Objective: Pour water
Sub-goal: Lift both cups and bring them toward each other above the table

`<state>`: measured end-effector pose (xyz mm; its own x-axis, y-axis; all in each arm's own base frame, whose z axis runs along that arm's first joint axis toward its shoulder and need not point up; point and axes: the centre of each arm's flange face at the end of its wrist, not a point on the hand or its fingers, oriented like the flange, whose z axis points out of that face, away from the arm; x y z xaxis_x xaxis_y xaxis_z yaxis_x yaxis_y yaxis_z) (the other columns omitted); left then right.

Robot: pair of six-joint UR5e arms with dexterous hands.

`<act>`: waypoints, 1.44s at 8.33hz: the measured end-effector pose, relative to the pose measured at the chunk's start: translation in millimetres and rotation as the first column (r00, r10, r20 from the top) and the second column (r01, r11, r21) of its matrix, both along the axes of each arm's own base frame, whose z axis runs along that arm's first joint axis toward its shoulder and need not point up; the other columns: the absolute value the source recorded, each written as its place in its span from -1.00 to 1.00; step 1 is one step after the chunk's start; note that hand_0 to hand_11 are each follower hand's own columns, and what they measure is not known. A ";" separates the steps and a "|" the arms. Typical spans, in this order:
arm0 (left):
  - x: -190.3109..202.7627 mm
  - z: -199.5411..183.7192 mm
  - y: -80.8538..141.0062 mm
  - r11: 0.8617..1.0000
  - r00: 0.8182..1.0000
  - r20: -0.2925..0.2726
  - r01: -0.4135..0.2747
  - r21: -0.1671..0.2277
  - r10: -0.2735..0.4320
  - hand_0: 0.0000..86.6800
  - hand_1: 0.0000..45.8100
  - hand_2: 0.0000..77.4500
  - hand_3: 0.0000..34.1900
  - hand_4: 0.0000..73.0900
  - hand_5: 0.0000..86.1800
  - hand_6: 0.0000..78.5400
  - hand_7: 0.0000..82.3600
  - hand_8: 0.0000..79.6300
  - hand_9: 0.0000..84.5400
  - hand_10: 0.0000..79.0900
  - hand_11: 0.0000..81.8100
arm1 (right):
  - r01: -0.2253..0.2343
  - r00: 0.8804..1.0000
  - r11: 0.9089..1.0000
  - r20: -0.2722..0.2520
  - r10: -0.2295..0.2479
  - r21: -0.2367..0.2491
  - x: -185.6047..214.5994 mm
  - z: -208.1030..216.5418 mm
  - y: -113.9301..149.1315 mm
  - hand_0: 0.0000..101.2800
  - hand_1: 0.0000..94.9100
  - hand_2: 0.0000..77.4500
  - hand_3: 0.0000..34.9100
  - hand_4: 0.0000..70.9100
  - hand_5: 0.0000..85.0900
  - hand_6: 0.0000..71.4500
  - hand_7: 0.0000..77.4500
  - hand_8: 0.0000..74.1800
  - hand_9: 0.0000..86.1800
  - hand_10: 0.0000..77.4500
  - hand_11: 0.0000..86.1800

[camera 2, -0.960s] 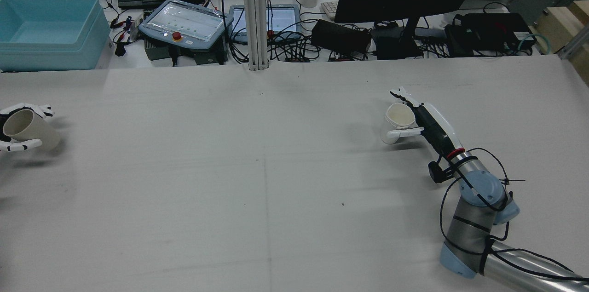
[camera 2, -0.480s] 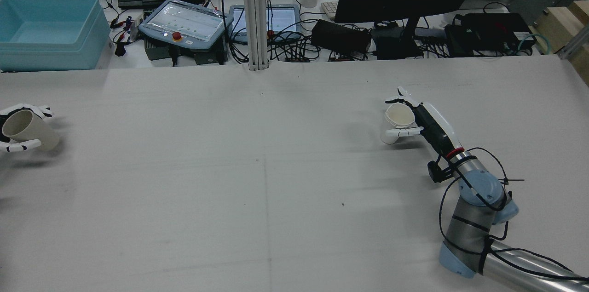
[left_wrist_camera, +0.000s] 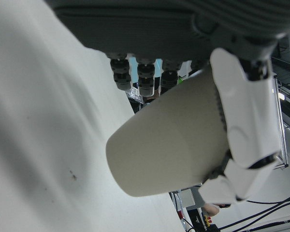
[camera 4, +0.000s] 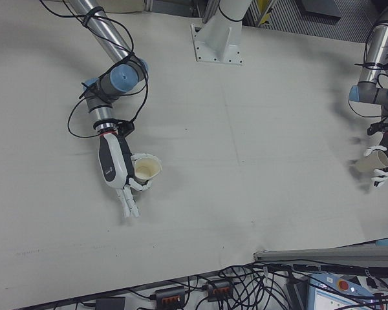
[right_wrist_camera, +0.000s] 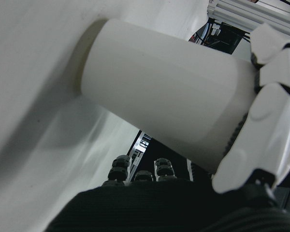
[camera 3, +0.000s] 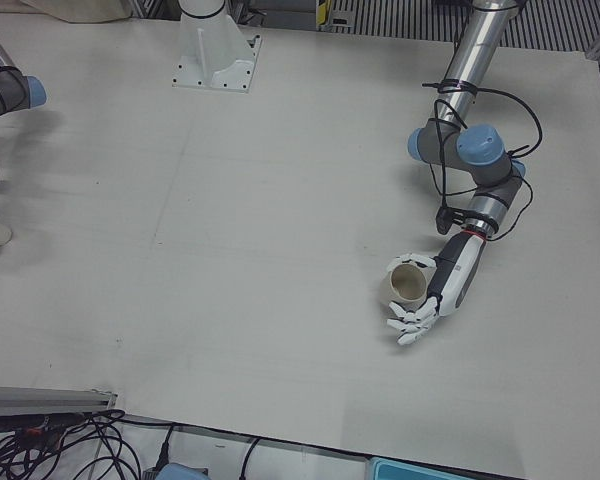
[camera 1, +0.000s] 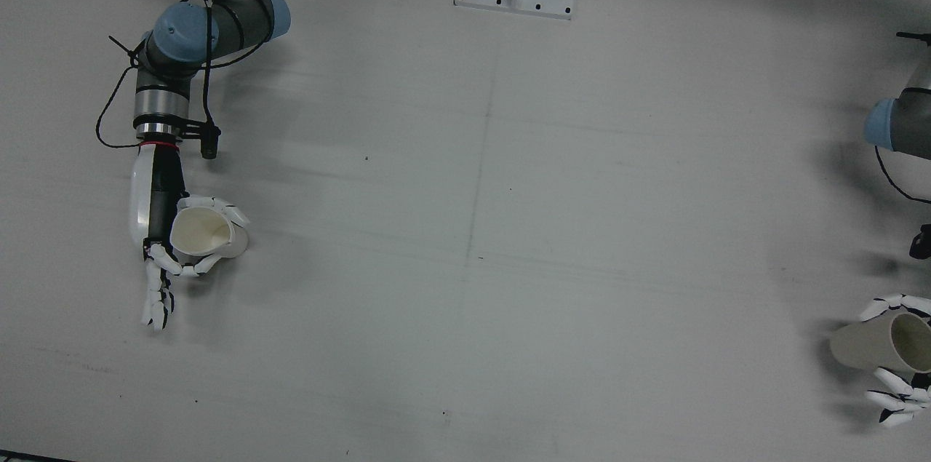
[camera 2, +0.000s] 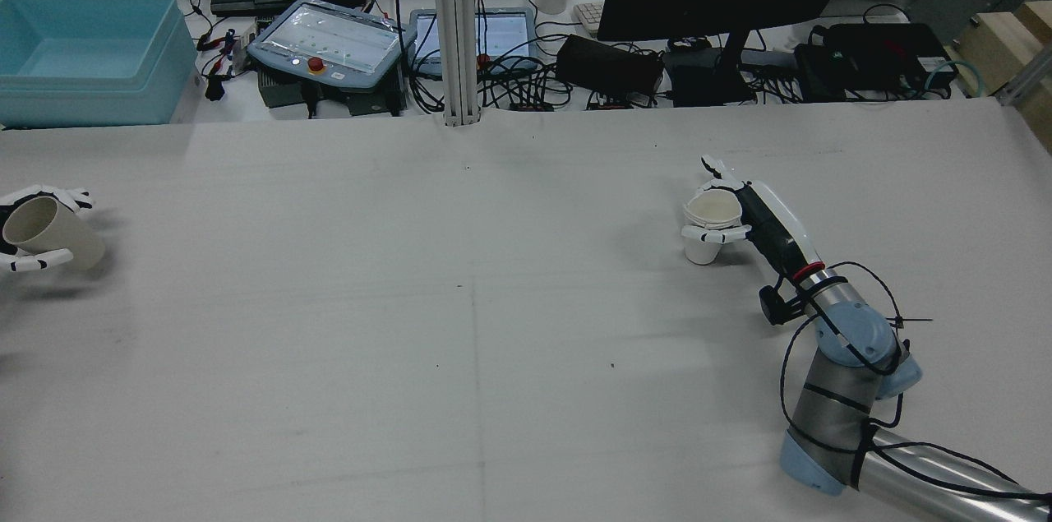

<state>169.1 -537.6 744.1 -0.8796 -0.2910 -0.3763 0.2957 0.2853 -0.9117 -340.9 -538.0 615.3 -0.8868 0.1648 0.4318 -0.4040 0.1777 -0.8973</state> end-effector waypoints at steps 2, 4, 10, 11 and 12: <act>0.0 -0.2 0.0 1.000 1.000 -0.001 0.000 0.000 0.000 0.16 -0.12 -0.10 -1.00 -0.34 0.11 -0.50 -0.15 -0.75 -0.59 -0.81 -0.65 | 0.001 1.000 1.000 0.016 -0.001 0.009 -0.8 -7.6 -0.7 -0.05 -0.75 -0.23 -1.00 0.25 0.15 -0.83 -0.83 -0.99 -0.99 -0.83 -0.76; 3.1 -9.7 -3.1 1.000 1.000 -0.015 -0.003 0.014 0.003 0.16 -0.12 -0.10 -1.00 -0.34 0.11 -0.50 -0.15 -0.75 -0.59 -0.81 -0.67 | -0.006 0.998 0.999 0.068 0.002 0.054 1.2 -42.1 -4.0 -0.05 -0.75 -0.23 -1.00 0.31 0.09 -0.83 -0.86 -0.99 -0.99 -0.85 -0.77; 146.4 -151.2 -15.5 0.973 0.980 -0.048 -0.185 0.140 0.193 0.21 -0.12 -0.08 -1.00 -0.34 0.11 -0.42 -0.10 -0.73 -0.56 -0.81 -0.67 | -0.045 0.989 0.991 0.147 0.026 0.129 18.1 -100.8 -14.8 0.02 -0.74 -0.30 -1.00 0.43 0.05 -0.80 -0.73 -0.99 -0.99 -0.86 -0.81; 161.5 -174.0 -21.1 0.967 0.976 -0.048 -0.204 0.156 0.213 0.27 -0.12 -0.07 -1.00 -0.34 0.11 -0.42 -0.10 -0.67 -0.51 -0.75 -0.61 | -0.048 0.988 0.989 0.155 0.026 0.141 15.4 -110.9 -17.8 0.02 -0.74 -0.30 -1.00 0.42 0.06 -0.80 -0.69 -0.99 -0.99 -0.86 -0.81; 172.5 -194.1 -27.0 0.961 0.973 -0.044 -0.216 0.174 0.226 0.35 -0.12 -0.06 -1.00 -0.34 0.11 -0.25 0.09 -0.56 -0.39 -0.75 -0.61 | -0.053 0.986 0.986 0.162 0.027 0.160 10.8 -126.1 -22.4 0.02 -0.74 -0.30 -1.00 0.42 0.06 -0.80 -0.69 -0.99 -0.99 -0.86 -0.81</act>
